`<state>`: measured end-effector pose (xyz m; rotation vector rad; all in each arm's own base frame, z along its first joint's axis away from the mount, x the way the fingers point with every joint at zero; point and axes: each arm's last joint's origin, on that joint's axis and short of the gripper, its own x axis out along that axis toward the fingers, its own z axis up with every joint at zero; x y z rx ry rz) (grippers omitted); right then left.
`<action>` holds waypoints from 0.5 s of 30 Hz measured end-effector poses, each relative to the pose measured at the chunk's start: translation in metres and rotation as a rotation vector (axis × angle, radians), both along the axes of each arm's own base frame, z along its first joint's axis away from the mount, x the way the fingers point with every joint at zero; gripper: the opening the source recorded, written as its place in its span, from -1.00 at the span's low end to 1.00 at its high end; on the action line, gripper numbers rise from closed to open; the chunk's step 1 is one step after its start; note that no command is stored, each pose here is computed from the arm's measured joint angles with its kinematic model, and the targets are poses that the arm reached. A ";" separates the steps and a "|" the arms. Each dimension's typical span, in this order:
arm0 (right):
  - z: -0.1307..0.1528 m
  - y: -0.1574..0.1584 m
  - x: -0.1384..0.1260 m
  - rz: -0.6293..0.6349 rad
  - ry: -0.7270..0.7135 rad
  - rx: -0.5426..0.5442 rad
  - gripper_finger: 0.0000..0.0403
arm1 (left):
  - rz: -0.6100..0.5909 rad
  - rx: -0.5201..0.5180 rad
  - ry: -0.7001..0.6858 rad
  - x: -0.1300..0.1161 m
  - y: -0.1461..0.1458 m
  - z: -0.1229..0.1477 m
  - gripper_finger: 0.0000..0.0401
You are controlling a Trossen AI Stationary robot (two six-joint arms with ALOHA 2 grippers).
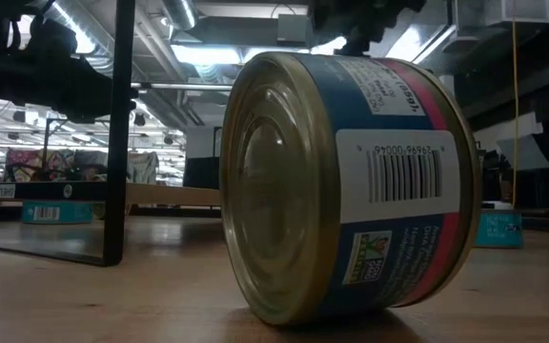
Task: Stack canned seafood by type on shelf
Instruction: Put the light blue tuna can on the shelf
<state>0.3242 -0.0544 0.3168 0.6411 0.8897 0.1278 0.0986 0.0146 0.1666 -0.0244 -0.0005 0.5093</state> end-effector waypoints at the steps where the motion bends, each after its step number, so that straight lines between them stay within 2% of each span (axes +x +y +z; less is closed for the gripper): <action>1: -0.003 0.000 0.002 -0.019 0.021 0.024 0.04 | 0.000 0.000 0.000 0.000 0.000 0.000 0.26; 7: -0.018 0.012 0.014 -0.081 0.121 0.098 0.04 | 0.000 0.000 0.000 0.000 0.000 0.000 0.26; 15: -0.036 0.057 0.028 -0.093 0.201 0.036 0.04 | 0.000 0.000 0.000 0.000 0.000 0.000 0.26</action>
